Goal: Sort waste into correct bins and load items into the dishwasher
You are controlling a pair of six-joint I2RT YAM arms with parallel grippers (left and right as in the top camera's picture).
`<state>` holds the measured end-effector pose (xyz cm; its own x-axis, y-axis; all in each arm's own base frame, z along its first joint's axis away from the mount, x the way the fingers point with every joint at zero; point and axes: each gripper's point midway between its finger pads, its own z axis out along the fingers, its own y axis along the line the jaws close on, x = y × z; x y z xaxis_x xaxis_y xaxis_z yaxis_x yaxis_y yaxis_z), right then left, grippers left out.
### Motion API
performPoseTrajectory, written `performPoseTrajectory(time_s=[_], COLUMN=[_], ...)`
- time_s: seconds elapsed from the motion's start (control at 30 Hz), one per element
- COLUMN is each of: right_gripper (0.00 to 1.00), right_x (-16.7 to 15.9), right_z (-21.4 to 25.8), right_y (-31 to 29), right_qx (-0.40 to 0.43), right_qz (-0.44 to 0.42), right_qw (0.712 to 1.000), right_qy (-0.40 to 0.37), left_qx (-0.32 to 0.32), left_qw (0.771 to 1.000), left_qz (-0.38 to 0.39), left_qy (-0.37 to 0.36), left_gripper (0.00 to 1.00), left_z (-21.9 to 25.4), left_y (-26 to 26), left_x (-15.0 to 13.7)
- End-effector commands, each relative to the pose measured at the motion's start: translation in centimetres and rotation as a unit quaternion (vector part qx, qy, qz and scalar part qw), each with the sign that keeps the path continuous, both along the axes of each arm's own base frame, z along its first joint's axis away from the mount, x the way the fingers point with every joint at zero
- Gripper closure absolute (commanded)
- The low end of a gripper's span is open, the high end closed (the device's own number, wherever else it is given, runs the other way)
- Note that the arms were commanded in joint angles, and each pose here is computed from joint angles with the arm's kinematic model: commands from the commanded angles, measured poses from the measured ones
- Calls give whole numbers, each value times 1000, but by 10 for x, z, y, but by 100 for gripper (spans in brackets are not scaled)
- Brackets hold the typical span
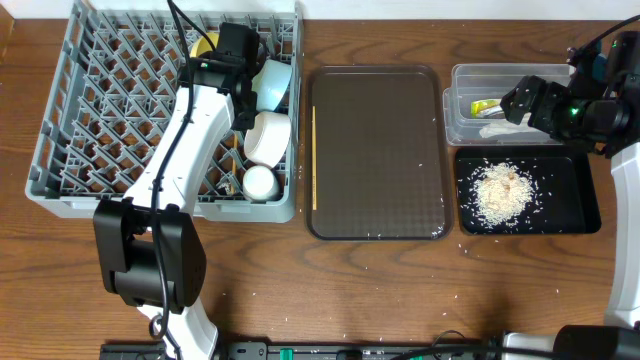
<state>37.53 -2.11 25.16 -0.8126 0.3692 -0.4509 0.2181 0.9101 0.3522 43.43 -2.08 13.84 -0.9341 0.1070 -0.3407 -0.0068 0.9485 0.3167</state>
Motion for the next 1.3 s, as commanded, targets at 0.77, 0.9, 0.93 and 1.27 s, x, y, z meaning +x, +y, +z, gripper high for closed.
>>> performPoseTrajectory(time_s=[0.77, 0.9, 0.93, 1.27], right_gripper=[1, 1, 1, 1], right_x=[1, 1, 1, 1], right_z=[5, 5, 5, 5], right_y=[3, 3, 3, 3], right_qx=[1, 1, 1, 1], right_qz=[5, 5, 5, 5], right_qw=[1000, 1000, 1000, 1000], right_qy=[-7, -7, -7, -7], left_qx=[-121, -118, -119, -121], left_qw=[989, 988, 988, 988], left_qz=[-39, -39, -39, -39], left_qy=[76, 89, 90, 88], left_gripper=[59, 55, 53, 50], left_z=[-76, -95, -98, -119], left_y=[-175, -178, -179, -183], left_x=[-37, -35, -35, -27])
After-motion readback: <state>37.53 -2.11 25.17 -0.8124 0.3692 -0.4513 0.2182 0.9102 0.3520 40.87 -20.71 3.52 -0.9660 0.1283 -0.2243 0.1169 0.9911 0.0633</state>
